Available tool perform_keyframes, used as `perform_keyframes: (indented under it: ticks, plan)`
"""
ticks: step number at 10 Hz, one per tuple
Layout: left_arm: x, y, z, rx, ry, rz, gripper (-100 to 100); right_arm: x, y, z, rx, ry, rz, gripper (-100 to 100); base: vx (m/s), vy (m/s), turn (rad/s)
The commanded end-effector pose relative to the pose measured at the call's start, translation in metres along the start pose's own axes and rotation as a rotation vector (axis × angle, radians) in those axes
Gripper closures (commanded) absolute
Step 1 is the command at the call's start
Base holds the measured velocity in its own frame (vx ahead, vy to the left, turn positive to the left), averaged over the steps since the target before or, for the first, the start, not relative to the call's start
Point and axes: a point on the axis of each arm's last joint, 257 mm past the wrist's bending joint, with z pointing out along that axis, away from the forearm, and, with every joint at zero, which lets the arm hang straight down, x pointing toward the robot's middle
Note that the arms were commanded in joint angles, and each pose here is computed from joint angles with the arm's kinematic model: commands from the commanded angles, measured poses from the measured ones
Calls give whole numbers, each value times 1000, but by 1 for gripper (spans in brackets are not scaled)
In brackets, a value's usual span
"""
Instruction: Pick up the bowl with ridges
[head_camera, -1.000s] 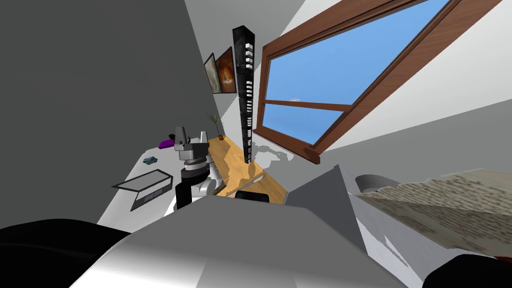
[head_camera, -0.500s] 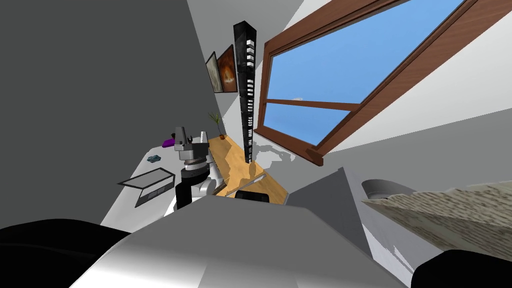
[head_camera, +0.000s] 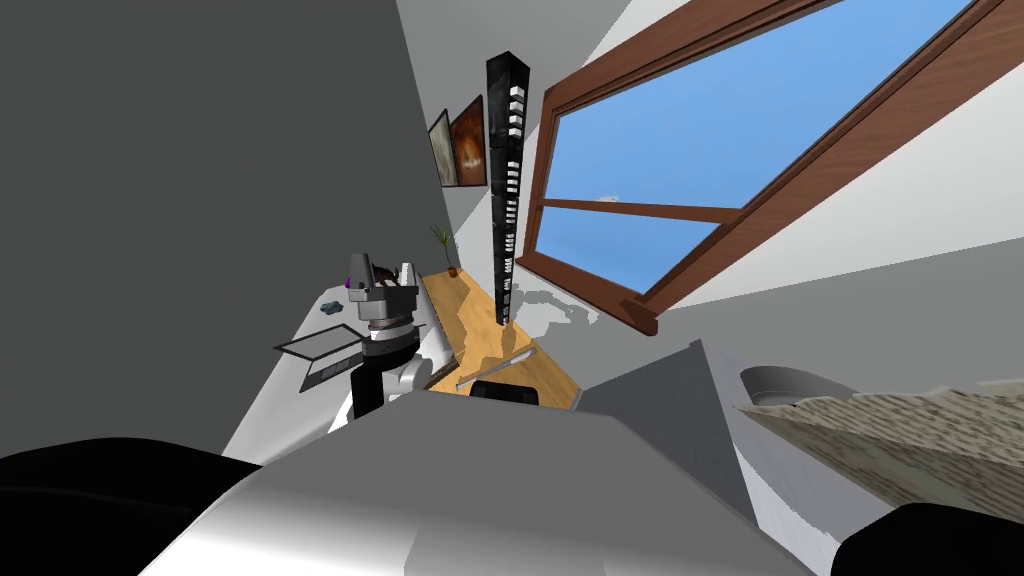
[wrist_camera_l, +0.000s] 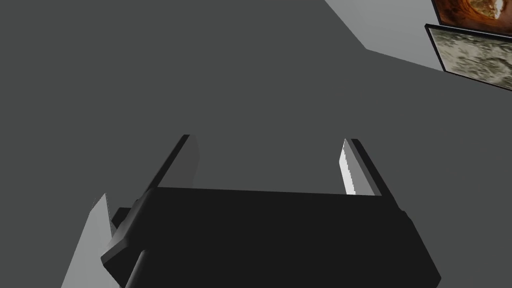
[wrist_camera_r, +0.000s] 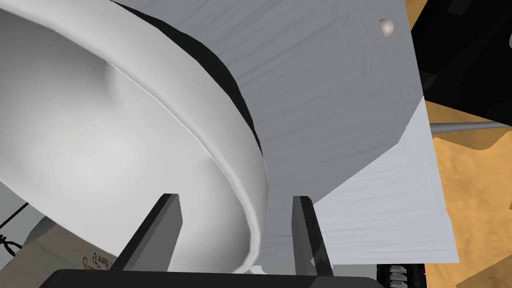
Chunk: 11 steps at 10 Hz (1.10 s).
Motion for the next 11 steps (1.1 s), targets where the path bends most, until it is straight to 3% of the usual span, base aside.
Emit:
perform_keyframes:
  ticks: [1,4,5,6,9,10,11]
  plan:
    - [0,0,0,0,0,0,0,0,0,0,0,0,0,100,0,0,0]
    - [0,0,0,0,0,0,0,0,0,0,0,0,2,100,0,0,0]
    - [0,0,0,0,0,0,0,0,0,0,0,0,2,0,0,0,0]
    - [0,0,0,0,0,0,0,-3,3,-7,-5,-6,-17,100,43,-22,-199]
    - [0,0,0,0,0,0,0,-10,8,-21,-16,-19,-56,100,71,-39,-160]
    - [0,0,0,0,0,0,0,-7,8,-19,-13,-16,-46,100,15,-11,-26]
    - [0,0,0,0,0,0,0,-8,8,-19,-15,-16,-49,0,0,0,0]
